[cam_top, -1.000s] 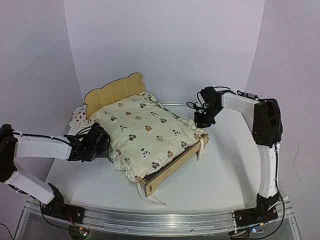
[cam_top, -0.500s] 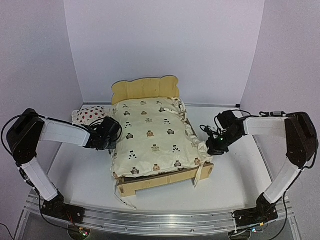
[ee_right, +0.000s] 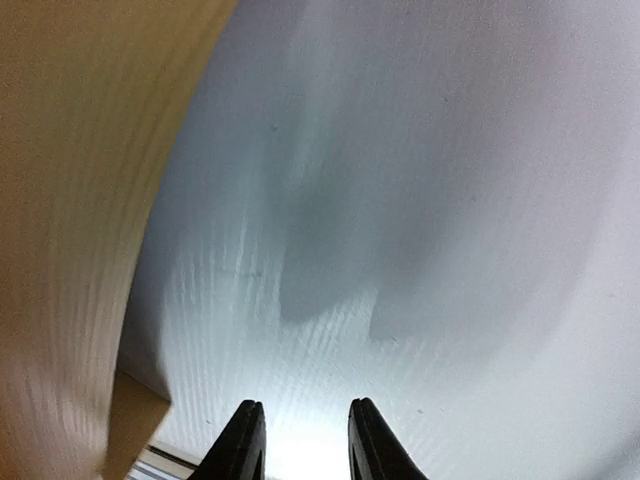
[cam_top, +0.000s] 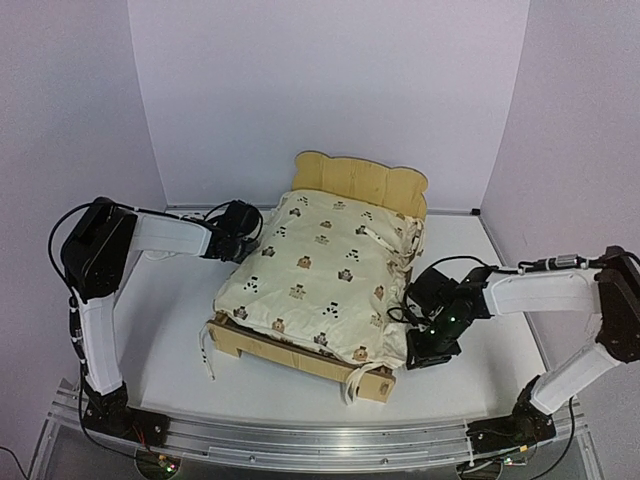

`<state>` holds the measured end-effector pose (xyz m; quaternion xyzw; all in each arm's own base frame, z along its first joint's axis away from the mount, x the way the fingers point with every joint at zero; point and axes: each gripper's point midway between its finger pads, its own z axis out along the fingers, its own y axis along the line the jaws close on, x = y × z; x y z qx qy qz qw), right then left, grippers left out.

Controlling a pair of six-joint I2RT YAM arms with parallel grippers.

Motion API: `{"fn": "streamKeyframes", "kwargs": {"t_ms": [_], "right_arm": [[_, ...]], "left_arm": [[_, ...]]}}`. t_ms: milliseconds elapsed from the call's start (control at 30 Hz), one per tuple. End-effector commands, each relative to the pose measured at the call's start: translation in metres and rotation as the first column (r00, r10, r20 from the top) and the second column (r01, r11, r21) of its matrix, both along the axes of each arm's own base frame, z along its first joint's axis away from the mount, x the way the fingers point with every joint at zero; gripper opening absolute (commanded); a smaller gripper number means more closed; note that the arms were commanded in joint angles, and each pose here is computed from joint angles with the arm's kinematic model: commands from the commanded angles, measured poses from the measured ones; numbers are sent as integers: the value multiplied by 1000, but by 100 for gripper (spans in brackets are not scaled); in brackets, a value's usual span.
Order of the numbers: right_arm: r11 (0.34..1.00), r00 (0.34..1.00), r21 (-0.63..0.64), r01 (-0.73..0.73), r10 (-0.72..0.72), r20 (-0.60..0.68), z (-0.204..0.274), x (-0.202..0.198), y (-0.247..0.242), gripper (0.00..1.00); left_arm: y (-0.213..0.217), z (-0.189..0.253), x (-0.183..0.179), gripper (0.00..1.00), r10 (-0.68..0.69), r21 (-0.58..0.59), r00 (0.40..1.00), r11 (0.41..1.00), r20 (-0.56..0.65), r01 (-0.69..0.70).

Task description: Set up the pet bed

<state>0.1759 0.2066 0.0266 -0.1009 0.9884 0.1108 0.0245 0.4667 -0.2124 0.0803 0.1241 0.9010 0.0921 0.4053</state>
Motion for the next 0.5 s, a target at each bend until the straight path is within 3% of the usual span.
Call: {"fn": "streamKeyframes", "kwargs": {"t_ms": [0,100,167,300,467], "right_arm": [[970,867,-86,-226,240,437,83,53,17,43],[952,757,-271,-139,279,591,115,81,-21,78],[958,696,-268,-103,262,668,139,97,-27,95],[985,606,-145,-93,172,777,186,135,-36,98],[972,507,-184,-145,233,830,228,187,-37,98]], "left_arm": [[-45,17,-9,57,-139,-121,989,982,53,144],[-27,26,-16,60,-126,-140,990,981,69,134],[-23,30,-24,61,-131,-144,989,980,71,140],[-12,46,-35,69,-111,-148,990,981,92,124],[7,67,-53,84,-48,-178,994,982,101,66]]}}
